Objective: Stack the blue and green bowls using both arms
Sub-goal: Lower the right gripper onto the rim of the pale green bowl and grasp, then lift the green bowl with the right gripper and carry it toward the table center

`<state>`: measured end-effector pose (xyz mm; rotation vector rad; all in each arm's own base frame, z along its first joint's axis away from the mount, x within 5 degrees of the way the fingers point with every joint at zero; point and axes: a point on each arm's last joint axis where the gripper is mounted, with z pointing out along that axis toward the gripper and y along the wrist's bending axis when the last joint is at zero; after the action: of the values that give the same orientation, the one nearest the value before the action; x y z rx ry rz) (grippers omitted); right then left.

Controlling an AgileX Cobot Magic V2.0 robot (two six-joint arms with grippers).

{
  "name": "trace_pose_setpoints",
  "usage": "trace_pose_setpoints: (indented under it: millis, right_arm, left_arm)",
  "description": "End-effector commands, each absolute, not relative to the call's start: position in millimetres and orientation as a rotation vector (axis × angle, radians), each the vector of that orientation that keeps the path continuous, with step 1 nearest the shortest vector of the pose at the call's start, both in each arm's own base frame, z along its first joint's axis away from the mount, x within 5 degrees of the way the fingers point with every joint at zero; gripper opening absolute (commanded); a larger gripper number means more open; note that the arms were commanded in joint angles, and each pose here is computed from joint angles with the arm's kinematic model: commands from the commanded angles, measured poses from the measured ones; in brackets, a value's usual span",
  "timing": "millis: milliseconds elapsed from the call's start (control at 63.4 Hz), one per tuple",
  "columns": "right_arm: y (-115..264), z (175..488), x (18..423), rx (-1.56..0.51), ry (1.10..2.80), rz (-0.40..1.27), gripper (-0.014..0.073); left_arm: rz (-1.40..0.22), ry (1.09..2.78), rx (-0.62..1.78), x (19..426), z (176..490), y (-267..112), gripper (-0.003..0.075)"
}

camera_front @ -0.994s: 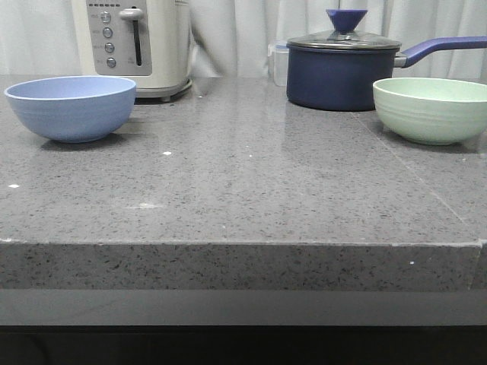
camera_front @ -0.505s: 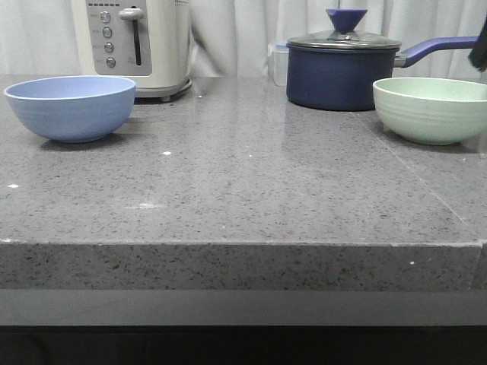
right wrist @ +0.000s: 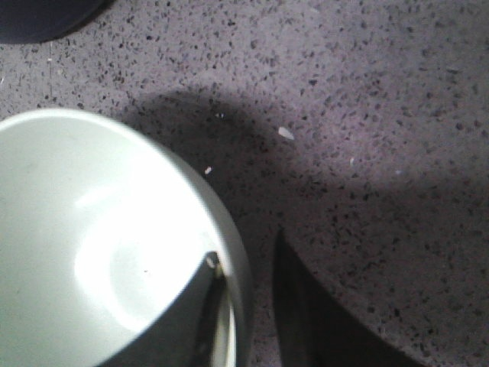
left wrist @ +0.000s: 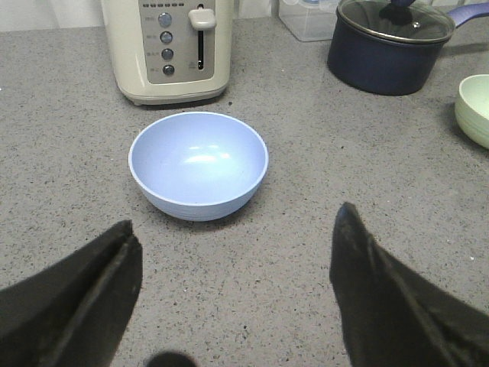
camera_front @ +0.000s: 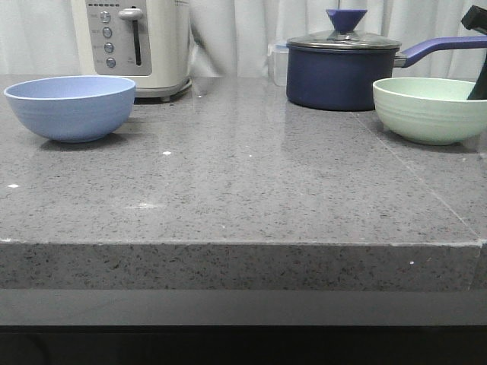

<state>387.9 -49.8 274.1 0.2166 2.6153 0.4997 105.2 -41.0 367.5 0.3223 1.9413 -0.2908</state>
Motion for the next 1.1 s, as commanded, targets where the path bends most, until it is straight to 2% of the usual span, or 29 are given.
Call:
trace_pose_setpoints:
  millis: [0, 205, 363, 552, 725, 867, 1088]
  right_arm:
    - [-50.0, 305.5, 385.6, 0.182, 2.506, 0.493, 0.0070]
    - [-47.3, 317.9, 382.2, 0.092, 2.501, 0.485, -0.0067]
    - [-28.3, 348.3, 375.5, -0.050, 2.470, 0.432, -0.0054]
    - [30.7, 366.0, 372.7, -0.296, 2.463, 0.359, -0.0054]
    - [92.3, 364.2, 370.6, -0.438, 2.431, 0.327, -0.0054]
    - [131.6, 357.9, 370.0, -0.497, 2.391, 0.369, -0.0054]
    - [158.6, 346.3, 372.9, -0.511, 2.377, 0.411, -0.0054]
  left_arm:
    - [-0.309, 1.843, 0.309, 107.0, 382.2, -42.4, 0.0513]
    - [-0.309, 1.843, 0.309, 107.0, 382.2, -42.4, 0.0513]
    - [-0.309, 1.843, 0.309, 107.0, 382.2, -42.4, 0.0513]
    - [-0.309, 1.843, 0.309, 107.0, 382.2, -42.4, 0.0512]
    - [-0.309, 1.843, 0.309, 107.0, 382.2, -42.4, 0.0512]
    - [-0.309, 1.843, 0.309, 107.0, 382.2, -42.4, 0.0512]
    - [-0.309, 1.843, 0.309, 107.0, 382.2, -42.4, 0.0512]
